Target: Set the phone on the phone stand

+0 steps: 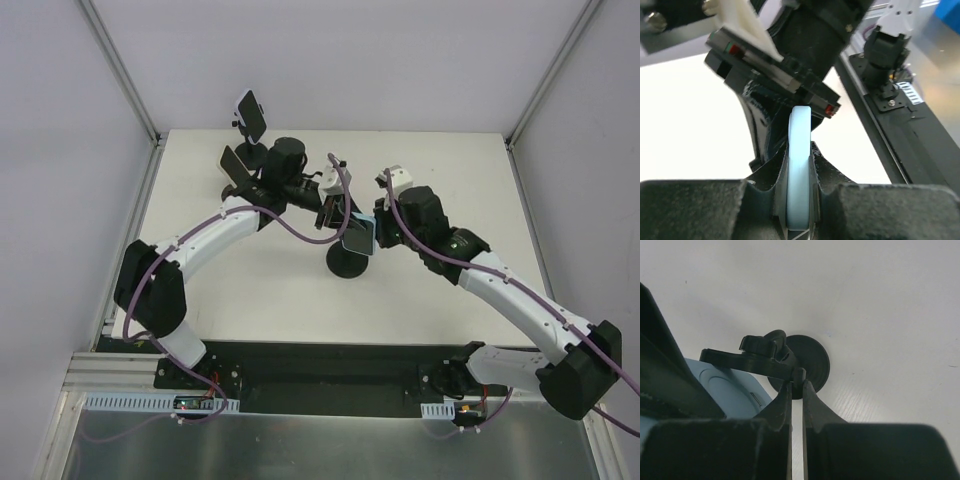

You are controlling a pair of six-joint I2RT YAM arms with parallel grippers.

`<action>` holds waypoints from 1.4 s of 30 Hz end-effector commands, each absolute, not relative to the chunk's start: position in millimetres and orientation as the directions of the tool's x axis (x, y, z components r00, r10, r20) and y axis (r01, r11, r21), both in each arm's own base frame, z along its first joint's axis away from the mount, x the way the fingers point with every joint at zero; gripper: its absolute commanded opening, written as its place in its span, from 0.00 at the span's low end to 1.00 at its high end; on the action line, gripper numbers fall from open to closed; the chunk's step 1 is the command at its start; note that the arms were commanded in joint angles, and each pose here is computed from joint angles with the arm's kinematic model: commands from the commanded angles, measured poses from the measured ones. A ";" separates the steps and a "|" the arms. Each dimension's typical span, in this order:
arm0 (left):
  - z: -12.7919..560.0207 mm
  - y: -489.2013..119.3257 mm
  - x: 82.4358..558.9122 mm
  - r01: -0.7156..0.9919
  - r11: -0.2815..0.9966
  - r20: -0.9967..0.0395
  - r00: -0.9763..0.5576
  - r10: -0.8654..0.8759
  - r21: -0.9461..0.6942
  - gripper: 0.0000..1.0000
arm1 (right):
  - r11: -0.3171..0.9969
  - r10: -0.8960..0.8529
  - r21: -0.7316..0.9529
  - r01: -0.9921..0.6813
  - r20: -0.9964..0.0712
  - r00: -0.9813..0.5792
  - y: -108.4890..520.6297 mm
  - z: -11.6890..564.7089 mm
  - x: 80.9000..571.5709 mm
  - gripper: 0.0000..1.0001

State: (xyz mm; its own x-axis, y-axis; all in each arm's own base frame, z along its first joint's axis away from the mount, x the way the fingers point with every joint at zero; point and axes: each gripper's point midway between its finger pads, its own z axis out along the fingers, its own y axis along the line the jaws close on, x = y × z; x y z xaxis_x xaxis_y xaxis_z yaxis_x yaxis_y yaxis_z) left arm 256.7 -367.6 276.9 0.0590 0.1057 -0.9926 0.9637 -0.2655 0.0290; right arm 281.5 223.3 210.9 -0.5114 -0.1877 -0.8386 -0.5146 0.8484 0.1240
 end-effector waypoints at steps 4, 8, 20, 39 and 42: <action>256.3 -286.5 383.4 0.752 0.611 -0.909 -0.039 0.415 0.246 0.00 | 0.987 -0.015 0.046 -0.152 -0.927 -0.376 189.0 245.0 285.8 0.00; 245.4 -251.0 395.9 0.520 0.802 -0.895 -0.142 0.423 0.296 0.00 | 0.996 0.042 0.064 -0.055 -0.944 -0.327 200.1 245.4 279.4 0.00; 207.1 -252.1 414.3 0.360 0.854 -0.851 -0.231 0.471 0.375 0.00 | 0.979 0.180 0.195 -0.051 -0.959 -0.219 217.7 265.5 248.0 0.00; 174.9 -271.2 411.6 0.430 0.820 -0.865 -0.151 0.478 0.377 0.00 | 0.849 0.354 0.468 -0.244 -0.848 -0.394 248.6 290.8 179.7 0.00; 170.9 -271.8 408.8 0.436 0.822 -0.871 -0.151 0.468 0.366 0.00 | 0.821 0.352 0.503 -0.272 -0.819 -0.453 254.3 286.5 169.6 0.00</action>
